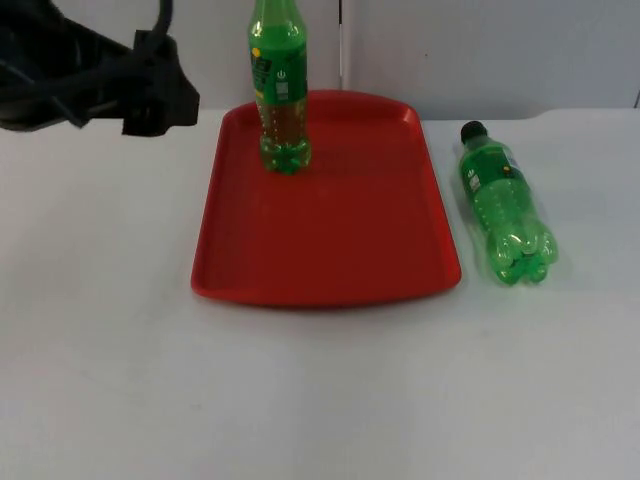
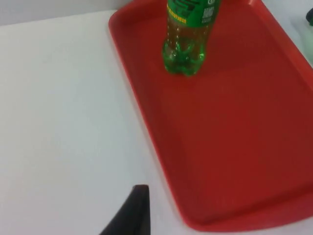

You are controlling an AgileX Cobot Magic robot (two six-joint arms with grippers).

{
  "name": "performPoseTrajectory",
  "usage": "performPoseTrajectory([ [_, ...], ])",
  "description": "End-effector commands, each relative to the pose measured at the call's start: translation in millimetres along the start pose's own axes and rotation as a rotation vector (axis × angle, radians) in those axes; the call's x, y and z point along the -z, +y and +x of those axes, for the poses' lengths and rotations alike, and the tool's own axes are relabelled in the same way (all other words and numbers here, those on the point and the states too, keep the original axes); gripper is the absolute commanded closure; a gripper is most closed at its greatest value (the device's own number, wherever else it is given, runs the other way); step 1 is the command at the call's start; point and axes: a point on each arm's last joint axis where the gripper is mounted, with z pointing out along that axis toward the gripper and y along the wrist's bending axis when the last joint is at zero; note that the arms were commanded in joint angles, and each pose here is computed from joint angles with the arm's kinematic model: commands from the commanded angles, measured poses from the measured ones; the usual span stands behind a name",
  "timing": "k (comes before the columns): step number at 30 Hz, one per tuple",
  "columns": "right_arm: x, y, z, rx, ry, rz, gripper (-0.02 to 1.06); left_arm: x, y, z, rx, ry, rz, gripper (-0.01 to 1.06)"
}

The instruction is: Place the bottle upright on the tray.

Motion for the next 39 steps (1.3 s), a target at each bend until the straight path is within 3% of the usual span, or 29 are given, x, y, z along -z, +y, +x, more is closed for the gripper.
performPoseTrajectory([
  [1, 0.5, 0.2, -0.4, 0.003, -0.012, 0.003, 0.00, 13.0, -1.2, 6.4, 0.009, -0.020, 0.008, 0.00],
  [15, 0.5, 0.2, -0.4, 0.003, -0.012, 0.003, 0.00, 93.8, 1.5, 47.2, 0.004, -0.132, 0.030, 0.00],
  [28, 0.5, 0.2, -0.4, 0.003, -0.012, 0.003, 0.00, 189.2, 1.8, 88.0, -0.006, -0.328, 0.085, 0.00],
  [39, 0.5, 0.2, -0.4, 0.003, -0.012, 0.003, 0.00, 231.2, 3.5, 124.7, -0.025, -0.436, 0.114, 0.00],
])
